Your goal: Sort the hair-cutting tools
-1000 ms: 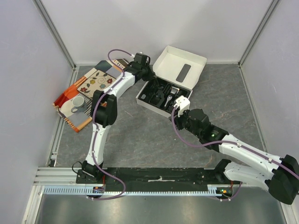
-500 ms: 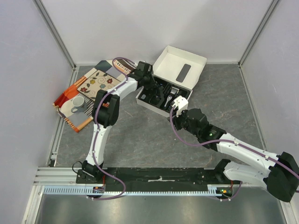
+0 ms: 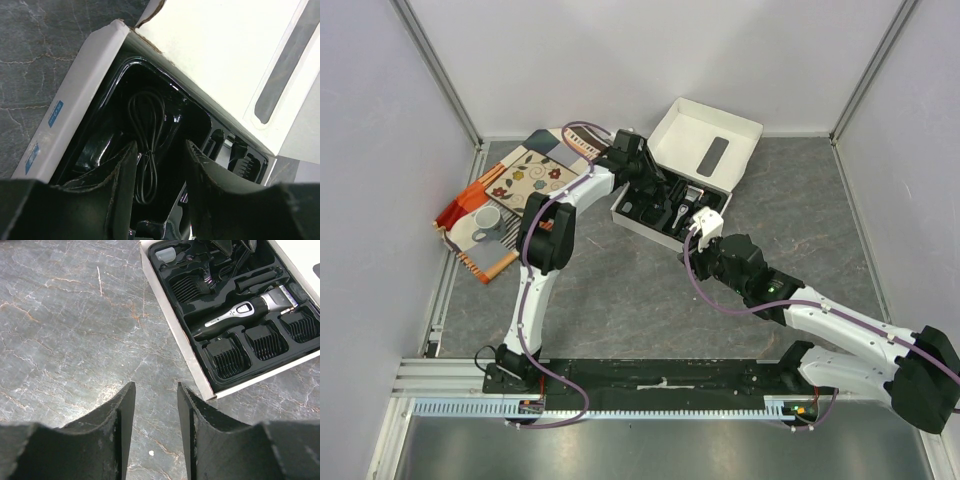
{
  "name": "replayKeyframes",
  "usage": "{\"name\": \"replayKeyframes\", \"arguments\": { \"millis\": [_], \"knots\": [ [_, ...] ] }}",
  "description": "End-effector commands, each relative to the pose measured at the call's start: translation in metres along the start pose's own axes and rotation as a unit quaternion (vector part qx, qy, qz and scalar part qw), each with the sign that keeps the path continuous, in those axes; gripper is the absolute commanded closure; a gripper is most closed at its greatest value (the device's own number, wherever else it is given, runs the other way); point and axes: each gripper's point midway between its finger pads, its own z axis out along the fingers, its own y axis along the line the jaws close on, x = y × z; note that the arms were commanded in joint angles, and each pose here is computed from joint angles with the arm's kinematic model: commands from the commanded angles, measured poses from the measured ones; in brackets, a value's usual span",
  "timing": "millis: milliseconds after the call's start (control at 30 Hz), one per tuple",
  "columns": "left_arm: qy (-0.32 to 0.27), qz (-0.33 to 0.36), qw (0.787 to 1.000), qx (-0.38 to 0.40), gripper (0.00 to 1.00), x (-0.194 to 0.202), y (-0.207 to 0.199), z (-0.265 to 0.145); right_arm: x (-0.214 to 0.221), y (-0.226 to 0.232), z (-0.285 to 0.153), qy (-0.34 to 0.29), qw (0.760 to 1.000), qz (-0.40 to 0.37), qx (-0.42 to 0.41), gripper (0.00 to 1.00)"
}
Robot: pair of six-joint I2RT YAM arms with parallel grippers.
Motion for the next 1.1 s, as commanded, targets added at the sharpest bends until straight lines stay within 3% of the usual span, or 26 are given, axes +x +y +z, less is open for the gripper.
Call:
{"name": "replayKeyframes", "arguments": {
  "millis": [0,200,300,333,367,400,433,533,800,1067],
  "knots": [
    [-0.047,0.023,0.996,0.065,0.51,-0.037,-0.058,-0.046,-0.022,-0.005,-0.001,-0.042,0.999,0.018,0.019,0.52],
    [-0.063,0.047,0.994,0.078,0.51,-0.052,-0.080,-0.084,-0.047,-0.041,0.001,-0.065,0.988,0.046,0.130,0.39],
    [-0.079,0.067,0.992,0.074,0.52,-0.062,-0.087,-0.112,-0.056,-0.071,-0.003,-0.083,0.967,0.095,0.222,0.42],
    [-0.088,0.072,0.991,0.072,0.53,-0.067,-0.091,-0.127,-0.057,-0.078,-0.003,-0.086,0.961,0.105,0.242,0.50],
    [-0.099,0.074,0.991,0.057,0.57,-0.073,-0.086,-0.133,-0.061,-0.084,-0.002,-0.088,0.956,0.109,0.256,0.71],
    [-0.100,0.082,0.991,0.045,0.61,-0.075,-0.080,-0.141,-0.058,-0.096,-0.005,-0.083,0.948,0.114,0.286,0.82],
    [-0.115,0.086,0.989,0.032,0.73,-0.081,-0.075,-0.152,-0.061,-0.102,-0.004,-0.082,0.944,0.119,0.298,1.00],
    [-0.125,0.099,0.987,-0.011,0.98,-0.090,-0.048,-0.163,-0.051,-0.124,-0.006,-0.071,0.931,0.139,0.331,1.00],
    [-0.077,0.102,0.989,-0.074,0.98,-0.090,0.022,-0.134,-0.005,-0.196,-0.023,-0.049,0.881,0.212,0.420,1.00],
    [-0.031,0.099,0.991,-0.080,0.98,-0.073,0.046,-0.078,0.037,-0.210,-0.019,-0.011,0.863,0.251,0.438,1.00]
  ]
}}
